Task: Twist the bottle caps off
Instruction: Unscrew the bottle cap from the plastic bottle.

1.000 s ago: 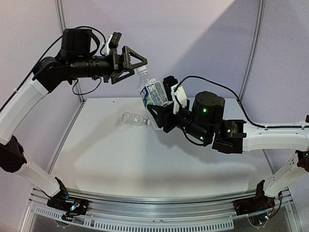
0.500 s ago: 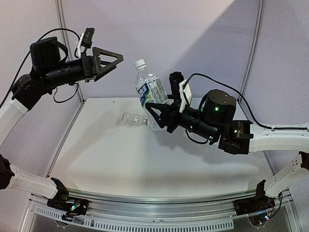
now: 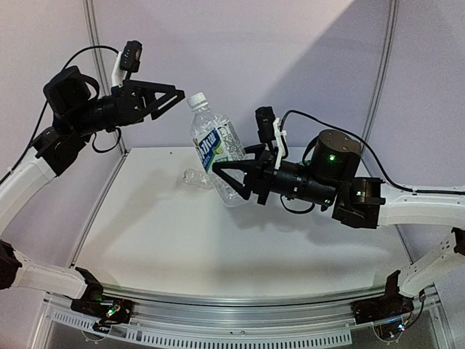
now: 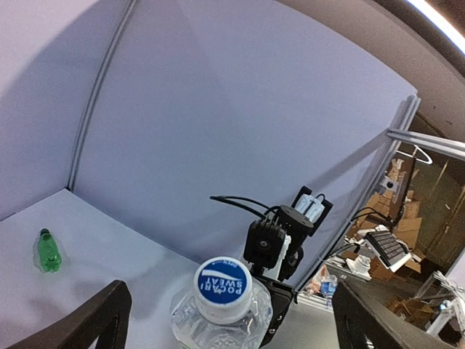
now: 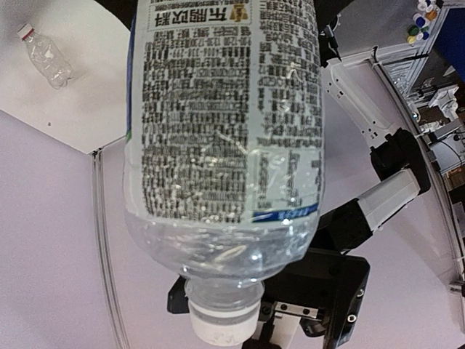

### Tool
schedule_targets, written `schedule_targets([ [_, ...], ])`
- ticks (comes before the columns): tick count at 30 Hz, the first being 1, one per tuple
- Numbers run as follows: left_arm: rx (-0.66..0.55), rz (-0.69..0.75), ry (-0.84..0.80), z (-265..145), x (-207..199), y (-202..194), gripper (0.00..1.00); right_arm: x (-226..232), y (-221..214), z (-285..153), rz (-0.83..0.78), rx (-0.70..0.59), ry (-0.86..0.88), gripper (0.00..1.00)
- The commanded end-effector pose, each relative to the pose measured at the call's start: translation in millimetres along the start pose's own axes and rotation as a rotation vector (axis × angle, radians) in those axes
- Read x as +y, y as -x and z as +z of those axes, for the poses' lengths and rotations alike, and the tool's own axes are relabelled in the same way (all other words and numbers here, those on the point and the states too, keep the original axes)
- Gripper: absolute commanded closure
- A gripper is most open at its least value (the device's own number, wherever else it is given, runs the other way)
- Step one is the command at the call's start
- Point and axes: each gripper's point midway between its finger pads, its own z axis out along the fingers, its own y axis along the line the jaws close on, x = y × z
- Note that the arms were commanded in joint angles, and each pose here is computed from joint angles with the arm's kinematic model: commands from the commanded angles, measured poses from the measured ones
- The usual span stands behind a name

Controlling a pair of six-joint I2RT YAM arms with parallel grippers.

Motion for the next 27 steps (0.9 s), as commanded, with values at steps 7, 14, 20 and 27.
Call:
schedule_targets([
  [7, 0.033, -0.014, -0.107, 8, -3, -5, 0.07, 14, 8, 3, 0.024, 0.02, 0.084, 1.0],
  [14, 0.069, -0.038, -0.132, 18, -3, -16, 0.13, 14, 7, 4, 0.03, 0.027, 0.092, 1.0],
  [20, 0.08, -0.049, -0.119, 23, 1, -21, 0.2, 16, 6, 4, 0.033, 0.035, 0.101, 1.0],
  [27, 0.089, -0.056, -0.114, 25, 2, -25, 0.36, 17, 6, 5, 0.037, 0.043, 0.105, 1.0],
])
